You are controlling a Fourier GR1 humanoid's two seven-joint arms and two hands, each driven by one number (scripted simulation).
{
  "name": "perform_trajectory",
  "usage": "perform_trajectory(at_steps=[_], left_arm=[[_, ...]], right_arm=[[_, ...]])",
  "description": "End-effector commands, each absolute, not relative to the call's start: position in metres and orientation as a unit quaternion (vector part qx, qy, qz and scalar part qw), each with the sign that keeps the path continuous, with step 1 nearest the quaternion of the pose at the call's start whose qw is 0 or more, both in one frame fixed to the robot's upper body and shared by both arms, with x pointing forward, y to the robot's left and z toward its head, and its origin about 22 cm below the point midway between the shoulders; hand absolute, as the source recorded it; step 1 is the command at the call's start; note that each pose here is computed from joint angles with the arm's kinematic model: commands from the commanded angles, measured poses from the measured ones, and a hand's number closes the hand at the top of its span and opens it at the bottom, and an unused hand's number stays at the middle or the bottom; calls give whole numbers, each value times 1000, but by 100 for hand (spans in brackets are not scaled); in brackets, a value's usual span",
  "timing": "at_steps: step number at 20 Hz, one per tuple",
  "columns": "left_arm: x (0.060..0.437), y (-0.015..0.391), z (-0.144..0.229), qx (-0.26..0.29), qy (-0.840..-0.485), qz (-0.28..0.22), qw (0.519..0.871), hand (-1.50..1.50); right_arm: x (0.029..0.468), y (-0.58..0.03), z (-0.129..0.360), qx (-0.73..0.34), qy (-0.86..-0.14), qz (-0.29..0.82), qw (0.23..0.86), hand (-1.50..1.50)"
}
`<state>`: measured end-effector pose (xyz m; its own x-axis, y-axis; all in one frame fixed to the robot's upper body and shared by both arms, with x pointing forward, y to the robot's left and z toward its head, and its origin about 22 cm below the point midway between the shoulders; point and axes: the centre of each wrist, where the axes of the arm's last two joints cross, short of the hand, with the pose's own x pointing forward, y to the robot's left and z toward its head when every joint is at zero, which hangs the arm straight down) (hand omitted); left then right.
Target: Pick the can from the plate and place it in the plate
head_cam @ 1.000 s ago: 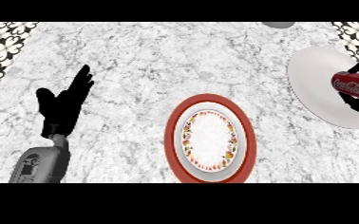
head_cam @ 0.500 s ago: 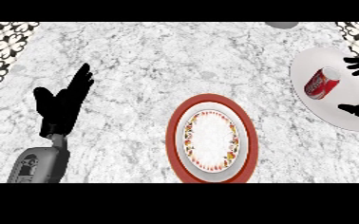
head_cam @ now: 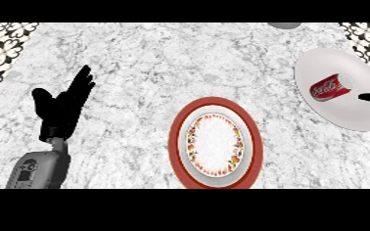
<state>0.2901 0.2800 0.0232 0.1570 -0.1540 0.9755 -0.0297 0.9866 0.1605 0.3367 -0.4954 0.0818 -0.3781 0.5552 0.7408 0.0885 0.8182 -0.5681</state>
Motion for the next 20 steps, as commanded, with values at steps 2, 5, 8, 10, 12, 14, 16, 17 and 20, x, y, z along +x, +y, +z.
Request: perform_trajectory(at_steps=[2,5,8,10,12,14,16,17,20], left_arm=[[288,285,20,80,-638,-32,765,0],[292,284,23,73,-645,-39,760,0],[288,285,27,77,-649,-48,756,0],[292,281,24,68,-652,-43,754,0],[292,281,21,75,-651,-41,755,0],[295,270,27,65,-651,-44,755,0],[286,267,11,70,-651,-50,754,0],[288,288,31,55,-657,-44,751,0],[289,276,22,72,-656,-46,749,0]], right_arm=[[327,-511,86,-72,-804,153,571,-150],[324,-519,91,-24,-769,149,621,-150],[312,-533,98,-6,-766,138,628,-150],[321,-523,94,10,-775,145,616,-150],[311,-532,94,-16,-781,132,611,-150],[300,-543,98,-13,-789,125,602,-150],[303,-543,105,-16,-790,133,598,-150],[285,-557,103,-18,-783,132,607,-150],[283,-559,103,-30,-783,130,607,-150]])
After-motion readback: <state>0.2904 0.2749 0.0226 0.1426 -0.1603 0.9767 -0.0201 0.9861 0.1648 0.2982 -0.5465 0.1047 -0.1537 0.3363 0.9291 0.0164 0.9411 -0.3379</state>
